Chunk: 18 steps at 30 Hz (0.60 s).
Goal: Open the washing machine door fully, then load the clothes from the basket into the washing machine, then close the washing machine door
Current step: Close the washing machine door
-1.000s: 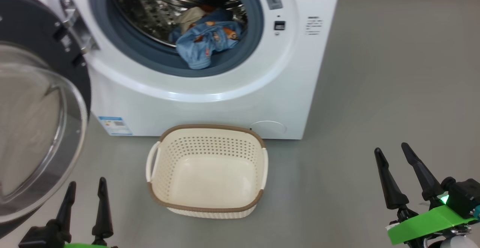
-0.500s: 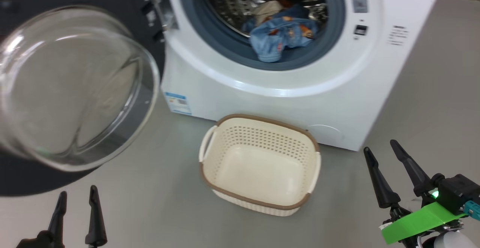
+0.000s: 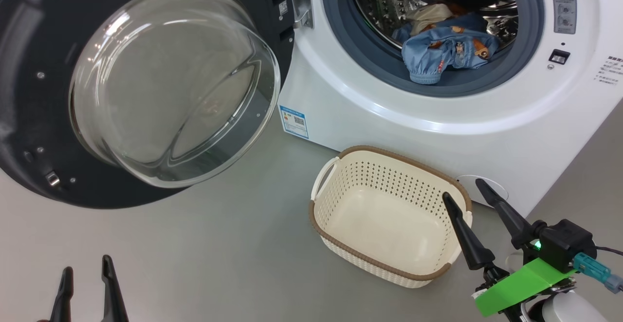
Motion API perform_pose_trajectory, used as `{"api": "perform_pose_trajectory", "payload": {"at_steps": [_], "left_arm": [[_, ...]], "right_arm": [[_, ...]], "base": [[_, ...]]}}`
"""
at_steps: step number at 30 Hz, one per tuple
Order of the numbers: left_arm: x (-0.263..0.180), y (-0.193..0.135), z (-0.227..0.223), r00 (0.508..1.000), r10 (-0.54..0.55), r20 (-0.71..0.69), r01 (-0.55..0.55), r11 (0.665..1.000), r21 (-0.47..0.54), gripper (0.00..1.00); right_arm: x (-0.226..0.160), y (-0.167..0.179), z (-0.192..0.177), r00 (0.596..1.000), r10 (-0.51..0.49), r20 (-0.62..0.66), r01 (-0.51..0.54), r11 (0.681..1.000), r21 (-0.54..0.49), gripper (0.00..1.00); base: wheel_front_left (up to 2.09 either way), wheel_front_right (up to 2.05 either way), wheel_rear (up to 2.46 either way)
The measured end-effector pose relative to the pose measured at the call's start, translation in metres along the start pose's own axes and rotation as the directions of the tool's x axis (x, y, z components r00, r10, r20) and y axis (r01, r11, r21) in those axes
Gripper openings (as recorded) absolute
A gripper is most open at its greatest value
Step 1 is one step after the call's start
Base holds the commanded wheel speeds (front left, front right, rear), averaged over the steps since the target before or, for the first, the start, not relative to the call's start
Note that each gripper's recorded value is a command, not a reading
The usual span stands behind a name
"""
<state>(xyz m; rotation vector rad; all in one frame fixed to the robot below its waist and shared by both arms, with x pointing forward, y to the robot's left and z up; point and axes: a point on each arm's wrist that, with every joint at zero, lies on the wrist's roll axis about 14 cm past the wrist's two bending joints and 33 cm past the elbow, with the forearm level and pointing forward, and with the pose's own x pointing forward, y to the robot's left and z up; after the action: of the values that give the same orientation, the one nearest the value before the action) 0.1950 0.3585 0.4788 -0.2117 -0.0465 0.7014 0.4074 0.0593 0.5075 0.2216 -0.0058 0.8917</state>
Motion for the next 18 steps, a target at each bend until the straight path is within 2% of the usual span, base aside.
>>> {"api": "perform_pose_trajectory", "payload": {"at_steps": [16, 18], "left_arm": [[-0.0053, 0.0078, 0.0047, 0.999, 0.045, 0.010, -0.045, 0.999, 0.008, 1.00], [-0.0053, 0.0081, 0.0050, 0.999, 0.047, 0.011, -0.047, 0.999, 0.005, 0.42]], "right_arm": [[0.0057, 0.0037, -0.0098, 0.999, 0.033, -0.026, -0.032, 0.999, 0.008, 1.00], [0.0059, 0.0039, -0.0101, 0.999, 0.033, -0.027, -0.033, 0.999, 0.008, 1.00]], "base": [[0.00, 0.00, 0.00], [0.00, 0.00, 0.00]]}}
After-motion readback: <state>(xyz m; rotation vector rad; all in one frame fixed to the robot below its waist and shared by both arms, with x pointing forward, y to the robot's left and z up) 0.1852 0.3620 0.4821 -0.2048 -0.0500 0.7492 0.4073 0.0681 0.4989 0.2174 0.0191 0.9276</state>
